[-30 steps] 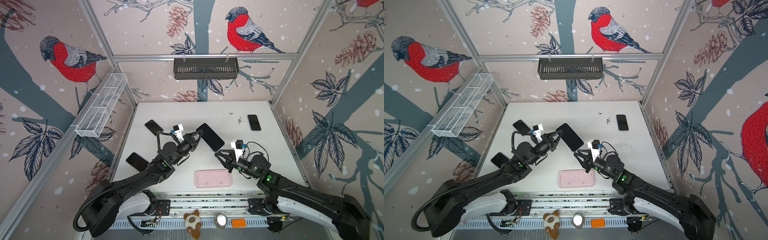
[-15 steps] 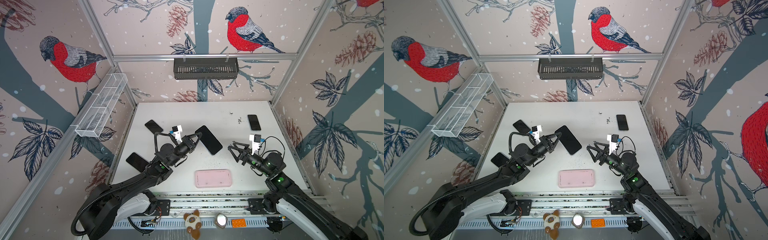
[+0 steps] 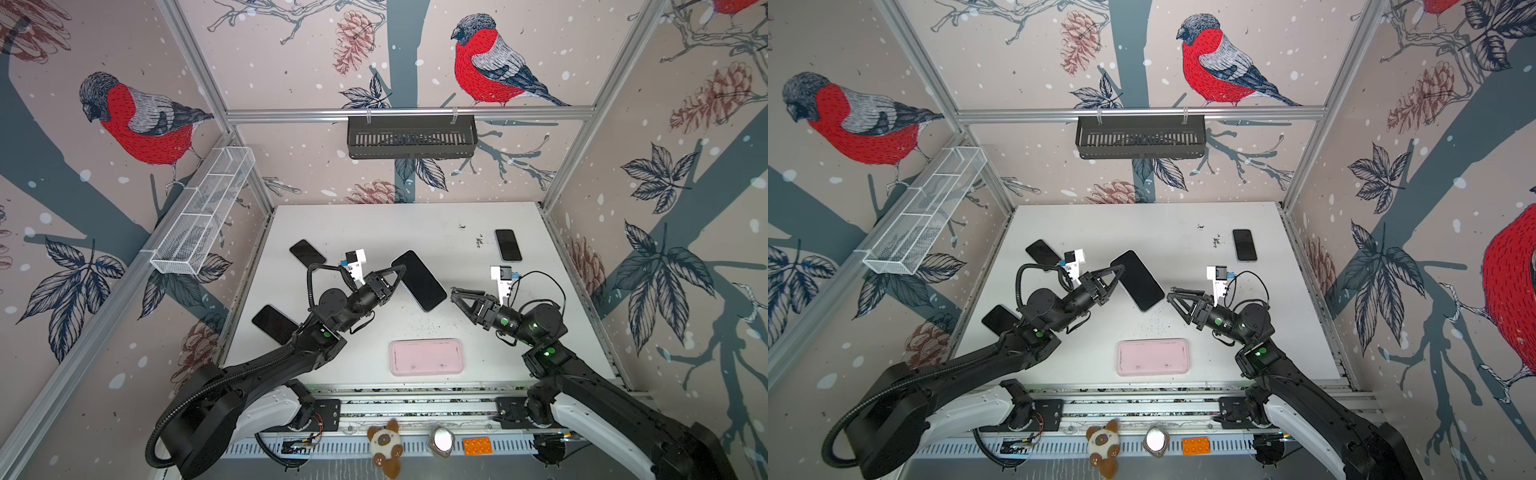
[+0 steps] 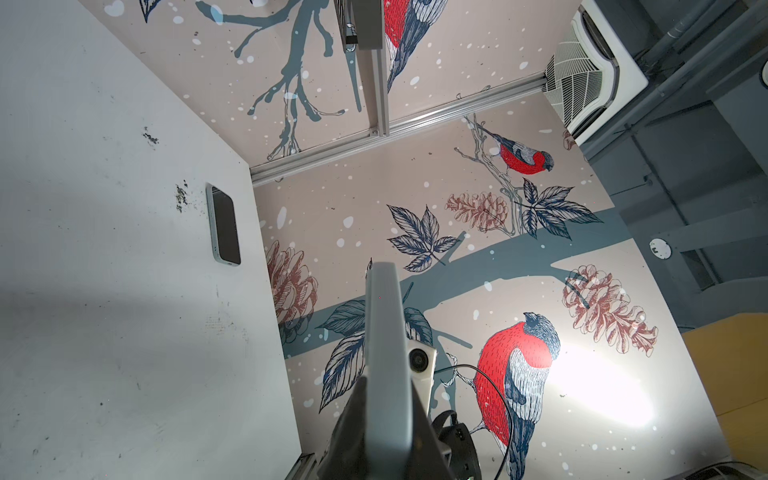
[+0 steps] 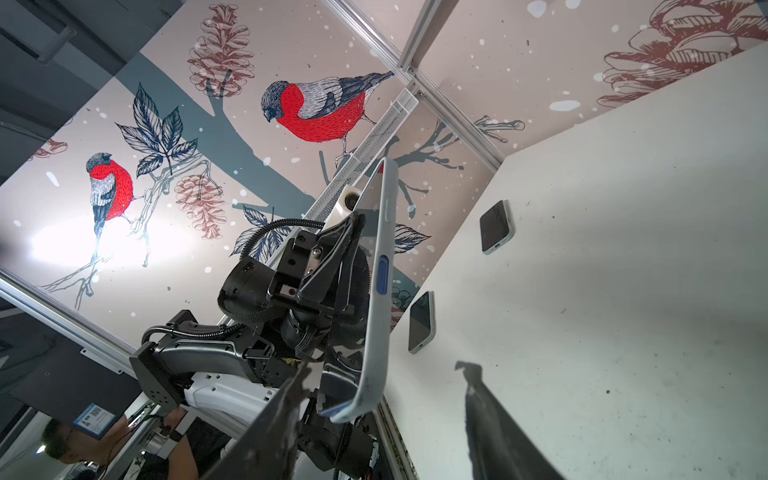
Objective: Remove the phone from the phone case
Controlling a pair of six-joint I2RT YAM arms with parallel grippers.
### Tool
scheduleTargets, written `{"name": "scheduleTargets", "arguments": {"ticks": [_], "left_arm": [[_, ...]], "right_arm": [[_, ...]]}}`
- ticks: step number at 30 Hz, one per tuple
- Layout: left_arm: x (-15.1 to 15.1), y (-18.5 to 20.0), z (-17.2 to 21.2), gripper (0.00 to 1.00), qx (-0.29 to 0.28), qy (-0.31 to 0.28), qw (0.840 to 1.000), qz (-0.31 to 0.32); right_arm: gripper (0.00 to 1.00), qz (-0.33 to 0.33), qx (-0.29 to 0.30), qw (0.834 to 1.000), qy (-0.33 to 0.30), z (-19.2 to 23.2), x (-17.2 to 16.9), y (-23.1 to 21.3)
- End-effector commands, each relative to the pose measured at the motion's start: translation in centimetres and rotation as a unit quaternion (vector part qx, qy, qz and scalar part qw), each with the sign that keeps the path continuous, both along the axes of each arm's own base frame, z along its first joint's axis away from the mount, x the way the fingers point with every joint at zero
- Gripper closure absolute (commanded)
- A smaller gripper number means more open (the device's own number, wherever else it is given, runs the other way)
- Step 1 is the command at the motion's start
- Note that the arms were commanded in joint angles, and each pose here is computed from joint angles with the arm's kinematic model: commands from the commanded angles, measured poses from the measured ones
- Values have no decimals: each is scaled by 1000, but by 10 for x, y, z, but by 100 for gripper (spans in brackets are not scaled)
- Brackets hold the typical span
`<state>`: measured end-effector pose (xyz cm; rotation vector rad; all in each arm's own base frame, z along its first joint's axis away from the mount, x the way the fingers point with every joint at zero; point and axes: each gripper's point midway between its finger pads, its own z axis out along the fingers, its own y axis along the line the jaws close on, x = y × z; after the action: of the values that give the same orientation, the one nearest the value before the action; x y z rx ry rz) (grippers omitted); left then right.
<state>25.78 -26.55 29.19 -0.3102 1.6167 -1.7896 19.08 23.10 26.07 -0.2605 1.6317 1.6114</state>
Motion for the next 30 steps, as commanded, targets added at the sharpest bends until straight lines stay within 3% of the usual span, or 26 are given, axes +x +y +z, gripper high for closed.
{"name": "scheduleTargets", "arguments": {"ticks": [1,17,19,23,30], "left_arm": [[-7,5,30,100,-42,-50,998,-1],[-11,3,32,100,-47,-59,997,-7],[-11,2,32,100,-47,-60,997,-8],[-12,3,34,100,-50,-63,997,-8],[-15,3,40,100,-61,-75,995,-9]], "right_arm": [[40,15,24,999,-22,16,-7,4],[59,29,38,999,-18,20,-8,13],[64,31,42,998,-18,21,-9,13],[83,32,48,998,-10,21,-9,12],[94,45,75,996,6,27,-13,11]]}}
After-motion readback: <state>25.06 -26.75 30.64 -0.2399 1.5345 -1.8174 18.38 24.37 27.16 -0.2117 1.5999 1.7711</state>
